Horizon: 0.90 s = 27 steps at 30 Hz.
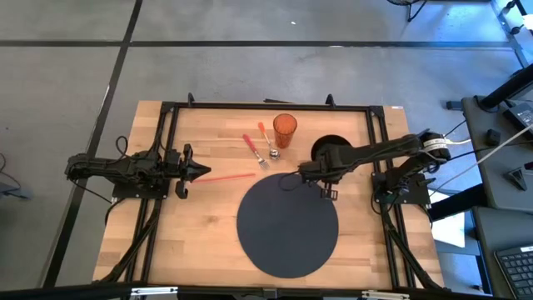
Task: Pick & Place Utensil
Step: Put the black bowl on the black placemat
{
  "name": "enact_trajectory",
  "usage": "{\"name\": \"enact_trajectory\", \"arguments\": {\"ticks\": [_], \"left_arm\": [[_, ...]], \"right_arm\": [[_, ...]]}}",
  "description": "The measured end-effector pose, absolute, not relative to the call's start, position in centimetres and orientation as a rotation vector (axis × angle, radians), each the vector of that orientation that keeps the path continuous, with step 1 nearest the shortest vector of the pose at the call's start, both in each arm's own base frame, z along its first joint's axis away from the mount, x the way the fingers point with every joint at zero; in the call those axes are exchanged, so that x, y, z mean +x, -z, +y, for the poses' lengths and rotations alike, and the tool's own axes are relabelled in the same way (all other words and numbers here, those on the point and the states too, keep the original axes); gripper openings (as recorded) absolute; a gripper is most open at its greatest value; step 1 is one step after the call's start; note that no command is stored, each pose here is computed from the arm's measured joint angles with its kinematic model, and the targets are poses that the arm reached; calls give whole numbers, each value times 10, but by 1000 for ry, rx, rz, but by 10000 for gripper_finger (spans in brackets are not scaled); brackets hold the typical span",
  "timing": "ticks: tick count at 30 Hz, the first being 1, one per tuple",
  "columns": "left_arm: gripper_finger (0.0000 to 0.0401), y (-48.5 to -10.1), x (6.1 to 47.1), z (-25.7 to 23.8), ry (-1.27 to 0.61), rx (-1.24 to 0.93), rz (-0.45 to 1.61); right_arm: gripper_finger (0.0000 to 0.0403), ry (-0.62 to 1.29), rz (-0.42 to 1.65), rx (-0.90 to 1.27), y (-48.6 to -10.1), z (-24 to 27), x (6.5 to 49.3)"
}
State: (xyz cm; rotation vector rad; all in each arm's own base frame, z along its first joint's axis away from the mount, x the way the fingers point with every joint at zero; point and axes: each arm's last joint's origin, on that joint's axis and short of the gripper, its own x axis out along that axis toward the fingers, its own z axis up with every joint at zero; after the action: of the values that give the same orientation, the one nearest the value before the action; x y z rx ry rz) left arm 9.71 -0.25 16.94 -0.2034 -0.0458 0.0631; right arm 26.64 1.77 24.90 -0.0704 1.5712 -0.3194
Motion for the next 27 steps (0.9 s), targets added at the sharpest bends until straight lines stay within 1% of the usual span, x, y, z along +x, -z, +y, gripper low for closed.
{"name": "enact_trajectory", "arguments": {"ticks": [4, 7, 12, 18, 27], "left_arm": [[1, -169, 97, -2, -63, -203, -46], [1, -169, 97, -2, -63, -203, -46], [1, -169, 97, -2, -62, -203, -46], [1, -169, 97, -2, -63, -204, -46], [1, -169, 97, -2, -63, -218, -46]], "right_arm": [[6, 291, 1467, -87, -283, 34, 275], [4, 243, 1359, -102, -301, 52, 280], [4, 154, 1247, -114, -309, 85, 282], [4, 60, 1195, -155, -288, 123, 295], [4, -85, 1323, -236, -226, 167, 321]]}}
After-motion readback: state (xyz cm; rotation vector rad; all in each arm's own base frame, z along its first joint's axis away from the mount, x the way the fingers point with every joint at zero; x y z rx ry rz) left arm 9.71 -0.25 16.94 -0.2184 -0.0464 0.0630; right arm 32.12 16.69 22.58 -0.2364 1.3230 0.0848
